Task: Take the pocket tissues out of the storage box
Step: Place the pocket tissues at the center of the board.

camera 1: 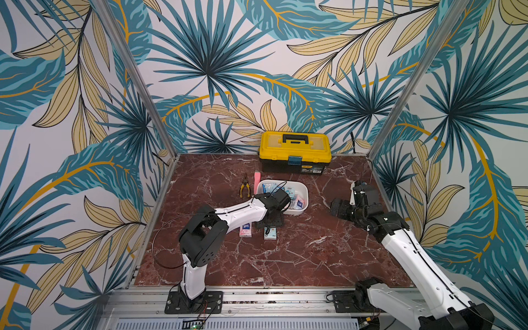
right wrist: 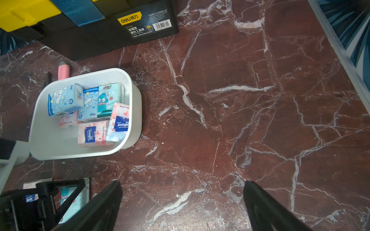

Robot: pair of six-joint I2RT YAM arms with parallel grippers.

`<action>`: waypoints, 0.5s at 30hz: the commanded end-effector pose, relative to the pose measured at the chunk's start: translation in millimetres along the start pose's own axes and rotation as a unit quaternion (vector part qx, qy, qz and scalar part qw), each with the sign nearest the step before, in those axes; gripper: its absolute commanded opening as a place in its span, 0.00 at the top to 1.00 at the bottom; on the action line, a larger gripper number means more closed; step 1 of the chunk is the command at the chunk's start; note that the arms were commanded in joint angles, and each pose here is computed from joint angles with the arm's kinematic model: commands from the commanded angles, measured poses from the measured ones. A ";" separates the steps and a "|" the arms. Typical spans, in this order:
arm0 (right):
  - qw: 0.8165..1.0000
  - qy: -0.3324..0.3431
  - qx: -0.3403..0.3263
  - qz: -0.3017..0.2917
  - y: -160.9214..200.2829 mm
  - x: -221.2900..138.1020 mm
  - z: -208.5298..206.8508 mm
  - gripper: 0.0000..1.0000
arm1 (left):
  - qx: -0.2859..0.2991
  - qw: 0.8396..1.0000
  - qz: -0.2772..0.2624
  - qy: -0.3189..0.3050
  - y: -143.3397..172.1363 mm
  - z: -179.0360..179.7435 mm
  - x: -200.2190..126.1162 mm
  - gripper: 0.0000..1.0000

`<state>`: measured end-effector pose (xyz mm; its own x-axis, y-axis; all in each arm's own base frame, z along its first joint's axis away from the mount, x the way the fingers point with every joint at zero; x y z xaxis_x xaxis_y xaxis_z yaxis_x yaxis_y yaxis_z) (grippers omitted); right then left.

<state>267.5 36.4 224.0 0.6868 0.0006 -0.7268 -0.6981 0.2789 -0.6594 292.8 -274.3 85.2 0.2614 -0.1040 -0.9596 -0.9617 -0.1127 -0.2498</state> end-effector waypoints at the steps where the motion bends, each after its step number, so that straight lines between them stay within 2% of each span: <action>1: 1.000 0.007 -0.011 -0.014 -8.0 -16.5 -3.0 0.01 | 0.005 0.999 -0.034 0.020 -13.5 -2.8 -27.5 0.10; 6: 1.000 0.005 -0.019 -0.024 -12.9 -28.7 -3.1 0.01 | 0.002 0.996 -0.080 0.037 -25.5 -0.9 -60.4 0.00; 15: 0.999 -0.031 -0.014 -0.035 -32.9 -44.2 11.9 0.01 | 0.024 0.983 -0.176 0.042 -46.0 12.3 -121.7 0.00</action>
<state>263.1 37.1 273.6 0.7459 0.0251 -0.6656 -0.6485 0.2554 -0.7171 299.7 -255.8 191.8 0.5184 -0.1830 -0.8353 -0.8550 -0.1309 -0.5019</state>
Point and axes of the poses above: each gripper's point midway between its finger pads, its own x axis out along the fingers, its own z axis along the line the jaws close on, y = z × x, the point moved 4 cm from there along -x, back along the fingers
